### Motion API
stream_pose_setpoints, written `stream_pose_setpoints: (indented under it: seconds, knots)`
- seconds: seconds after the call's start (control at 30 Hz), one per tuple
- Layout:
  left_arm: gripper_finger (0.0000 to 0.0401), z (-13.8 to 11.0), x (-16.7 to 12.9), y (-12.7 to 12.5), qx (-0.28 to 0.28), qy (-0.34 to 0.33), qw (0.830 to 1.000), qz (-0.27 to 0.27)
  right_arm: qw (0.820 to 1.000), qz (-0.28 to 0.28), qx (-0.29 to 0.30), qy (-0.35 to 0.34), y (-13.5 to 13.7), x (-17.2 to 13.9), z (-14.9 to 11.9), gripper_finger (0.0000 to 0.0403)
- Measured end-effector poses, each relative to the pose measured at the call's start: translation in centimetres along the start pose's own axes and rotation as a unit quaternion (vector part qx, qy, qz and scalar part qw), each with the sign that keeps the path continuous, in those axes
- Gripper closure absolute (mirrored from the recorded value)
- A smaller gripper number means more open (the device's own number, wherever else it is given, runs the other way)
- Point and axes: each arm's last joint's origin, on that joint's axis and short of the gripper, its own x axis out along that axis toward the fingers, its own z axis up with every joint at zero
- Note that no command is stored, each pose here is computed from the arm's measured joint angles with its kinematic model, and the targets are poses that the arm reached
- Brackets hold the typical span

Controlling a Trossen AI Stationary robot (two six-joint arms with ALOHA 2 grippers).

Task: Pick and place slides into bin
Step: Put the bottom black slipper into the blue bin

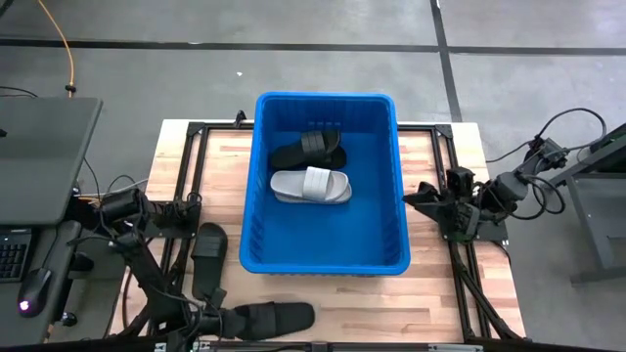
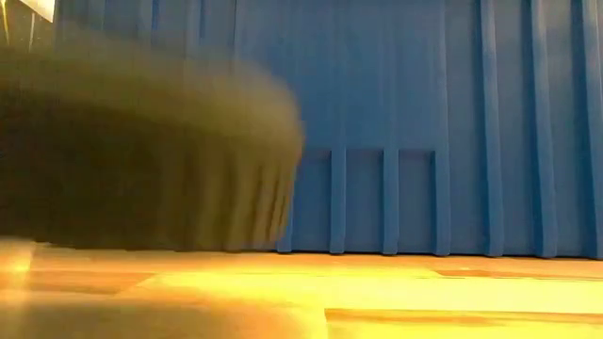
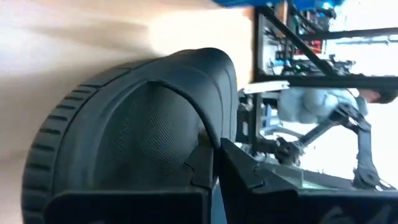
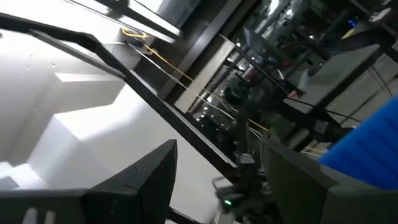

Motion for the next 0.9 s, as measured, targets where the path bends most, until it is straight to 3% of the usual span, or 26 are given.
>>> stream_pose_setpoints:
  seconds: [0.47,0.67,0.9]
  knots:
    - [0.04,-3.8,-2.6,-9.7,0.072,0.034,0.994,-0.072,0.999,-0.032,0.013,0.018,-0.5,0.4,-1.0,0.0183]
    - [0.0401,-3.1,-3.6,-14.3,0.09,-0.061,0.987,-0.116,0.999,-0.033,0.024,0.031,-0.6,0.4,-1.2,0.0183]
    - [0.0401,-0.3,-2.3,-19.7,0.12,-0.15,0.973,-0.125,0.995,-0.011,0.053,0.083,-0.8,1.0,-2.5,0.0187]
